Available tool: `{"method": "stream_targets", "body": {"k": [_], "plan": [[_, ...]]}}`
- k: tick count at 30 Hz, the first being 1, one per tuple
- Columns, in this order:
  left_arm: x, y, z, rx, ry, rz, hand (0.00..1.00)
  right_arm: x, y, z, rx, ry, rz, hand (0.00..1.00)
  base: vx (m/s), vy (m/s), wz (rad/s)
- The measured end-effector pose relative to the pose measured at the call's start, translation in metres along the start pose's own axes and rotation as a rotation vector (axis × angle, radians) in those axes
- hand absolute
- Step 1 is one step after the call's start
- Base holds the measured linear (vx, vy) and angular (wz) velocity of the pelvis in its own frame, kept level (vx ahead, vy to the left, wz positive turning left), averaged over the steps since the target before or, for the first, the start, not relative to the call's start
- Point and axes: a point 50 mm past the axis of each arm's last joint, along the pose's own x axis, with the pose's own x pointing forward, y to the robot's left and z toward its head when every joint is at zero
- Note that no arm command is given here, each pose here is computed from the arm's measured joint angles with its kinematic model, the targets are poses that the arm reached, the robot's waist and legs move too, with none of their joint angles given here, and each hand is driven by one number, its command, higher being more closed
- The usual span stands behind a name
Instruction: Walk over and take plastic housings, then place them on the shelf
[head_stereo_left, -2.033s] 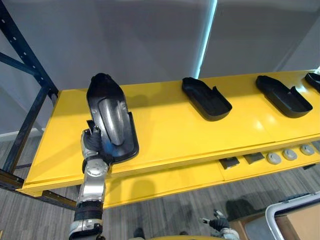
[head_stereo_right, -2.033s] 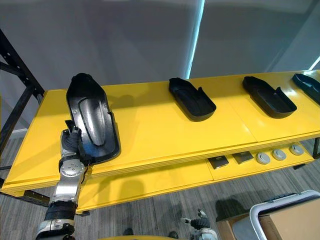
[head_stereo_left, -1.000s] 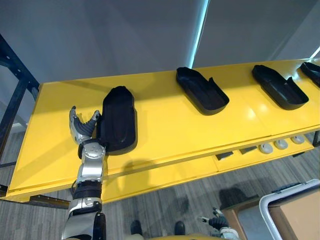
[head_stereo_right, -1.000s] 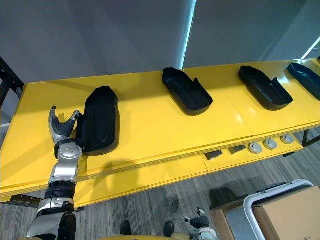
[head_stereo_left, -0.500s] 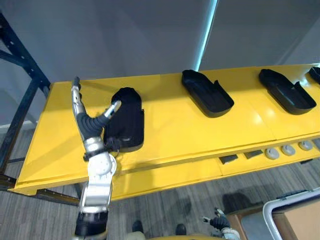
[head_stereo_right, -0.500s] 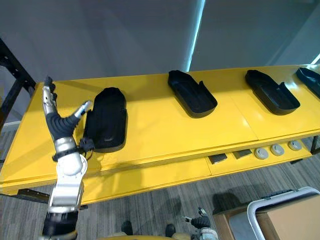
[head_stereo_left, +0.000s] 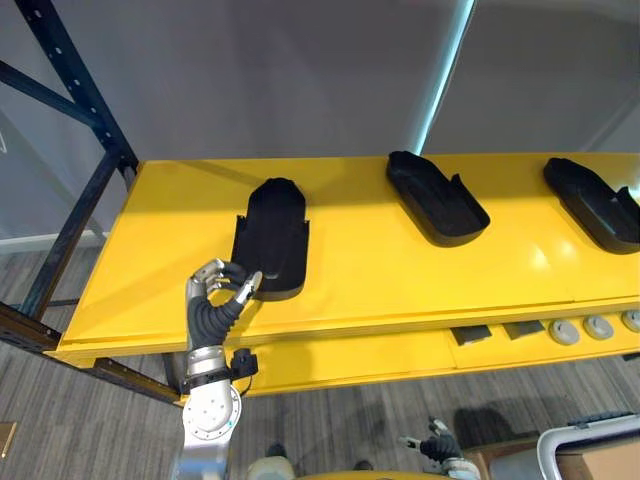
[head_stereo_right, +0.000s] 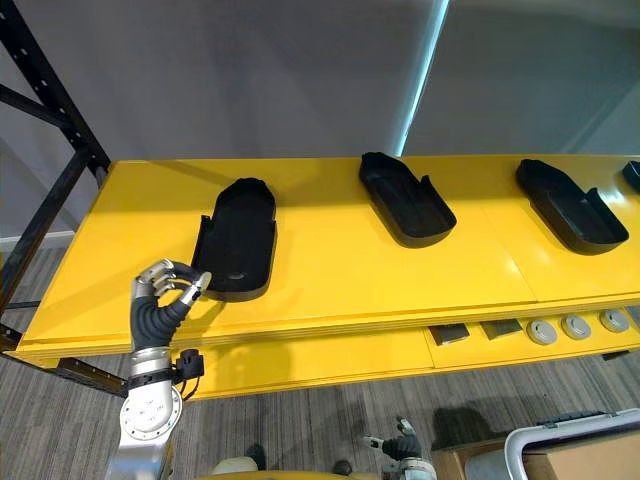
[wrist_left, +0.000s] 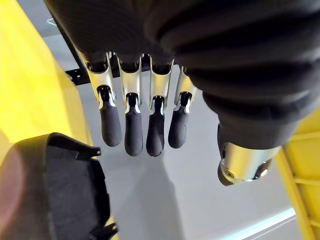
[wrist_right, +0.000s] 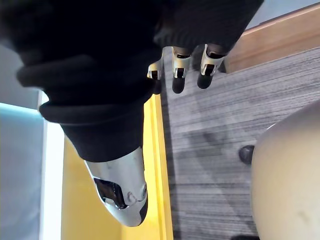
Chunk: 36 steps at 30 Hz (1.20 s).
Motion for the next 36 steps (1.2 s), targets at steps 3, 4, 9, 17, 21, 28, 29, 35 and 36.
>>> {"method": "stream_targets", "body": {"k": [3, 4, 9, 17, 21, 28, 29, 35, 36], "plan": [[-0.005, -0.014, -0.01, 0.007, 0.047, -0.089, 1.0, 0.0, 0.002, 0.003, -0.006, -0.013, 0.005, 0.0, 0.0, 0.0, 0.0], [-0.006, -0.017, -0.012, 0.013, 0.051, -0.106, 1.0, 0.0, 0.002, 0.004, -0.004, -0.017, 0.006, 0.0, 0.0, 0.0, 0.0], [-0.011, -0.031, -0.025, 0.11, 0.085, -0.197, 1.0, 0.0, 0.004, 0.007, -0.005, -0.032, 0.011, 0.0, 0.04, 0.006, -0.04], [-0.018, -0.047, -0.048, 0.221, 0.151, -0.3, 1.0, 0.0, 0.005, 0.008, -0.012, -0.033, 0.013, 0.0, -0.01, 0.003, -0.09], [-0.009, -0.055, -0.047, 0.248, 0.117, -0.329, 1.0, 0.0, 0.005, 0.007, -0.013, -0.027, 0.014, 0.0, -0.02, -0.018, 0.02], [0.006, -0.064, -0.048, 0.274, 0.099, -0.324, 1.0, 0.001, 0.005, 0.008, -0.015, -0.024, 0.015, 0.0, 0.01, 0.0, -0.01], [0.008, -0.064, -0.048, 0.277, 0.096, -0.322, 1.0, 0.002, 0.006, 0.009, -0.015, -0.027, 0.016, 0.0, 0.04, 0.002, -0.02], [0.024, -0.066, -0.048, 0.302, 0.073, -0.309, 1.0, 0.004, 0.008, 0.009, -0.014, -0.015, 0.02, 0.0, 0.02, 0.003, -0.03], [0.027, -0.066, -0.048, 0.309, 0.071, -0.309, 1.0, 0.004, 0.007, 0.009, -0.013, -0.013, 0.019, 0.0, -0.01, 0.004, -0.08]]}}
